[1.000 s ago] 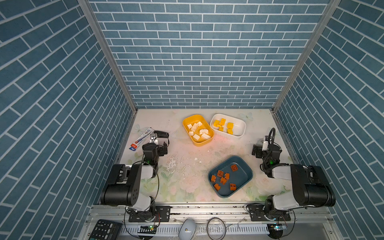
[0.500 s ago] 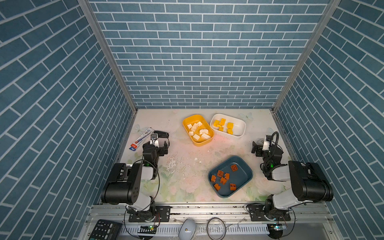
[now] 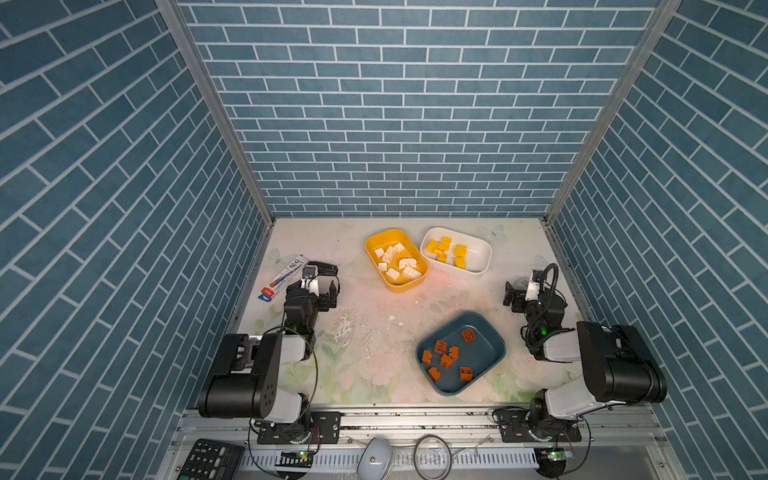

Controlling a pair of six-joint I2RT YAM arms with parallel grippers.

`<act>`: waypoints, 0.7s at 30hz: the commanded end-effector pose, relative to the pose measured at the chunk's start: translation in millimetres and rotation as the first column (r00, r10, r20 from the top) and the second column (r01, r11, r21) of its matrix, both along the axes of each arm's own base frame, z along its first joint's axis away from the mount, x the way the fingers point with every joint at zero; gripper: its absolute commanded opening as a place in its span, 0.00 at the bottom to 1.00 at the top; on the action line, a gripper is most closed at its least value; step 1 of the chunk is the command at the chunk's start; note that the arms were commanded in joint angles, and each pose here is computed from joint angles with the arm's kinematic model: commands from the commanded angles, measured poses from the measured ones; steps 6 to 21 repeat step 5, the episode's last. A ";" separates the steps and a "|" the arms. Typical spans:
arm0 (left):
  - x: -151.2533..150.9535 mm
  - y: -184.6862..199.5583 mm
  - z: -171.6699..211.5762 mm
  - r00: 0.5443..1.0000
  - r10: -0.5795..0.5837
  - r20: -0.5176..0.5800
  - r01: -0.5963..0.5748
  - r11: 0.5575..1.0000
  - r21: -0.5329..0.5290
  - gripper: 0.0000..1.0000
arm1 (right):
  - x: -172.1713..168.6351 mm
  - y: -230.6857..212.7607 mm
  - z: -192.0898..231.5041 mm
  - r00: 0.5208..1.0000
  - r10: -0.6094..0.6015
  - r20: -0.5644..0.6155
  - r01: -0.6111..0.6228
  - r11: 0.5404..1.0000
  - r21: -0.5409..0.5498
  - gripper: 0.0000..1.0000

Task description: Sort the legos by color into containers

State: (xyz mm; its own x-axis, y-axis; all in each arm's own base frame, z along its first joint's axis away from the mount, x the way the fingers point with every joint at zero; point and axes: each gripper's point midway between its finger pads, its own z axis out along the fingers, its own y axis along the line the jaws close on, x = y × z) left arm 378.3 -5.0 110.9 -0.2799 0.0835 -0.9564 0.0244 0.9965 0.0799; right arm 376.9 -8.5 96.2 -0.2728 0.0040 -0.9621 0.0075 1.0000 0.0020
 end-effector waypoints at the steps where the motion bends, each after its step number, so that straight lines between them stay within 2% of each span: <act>1: 1.6 -1.4 9.9 1.000 -0.017 0.008 0.017 1.000 0.007 1.00 | 0.2 -4.0 6.2 1.000 -0.015 0.015 0.015 1.000 -0.010 0.99; 3: 2.7 -2.2 7.8 1.000 -0.023 0.002 0.023 1.000 0.007 1.00 | 2.4 -4.2 4.5 1.000 -0.013 0.004 0.013 1.000 -0.019 0.99; 5: 3.8 -3.7 6.6 1.000 -0.030 0.001 0.030 1.000 0.008 0.99 | 1.5 -11.8 5.3 0.998 -0.061 0.012 0.061 0.998 -0.012 0.99; 21: 3.8 -3.7 6.6 1.000 -0.030 0.001 0.030 1.000 0.008 0.99 | 1.5 -11.8 5.3 0.998 -0.061 0.012 0.061 0.998 -0.012 0.99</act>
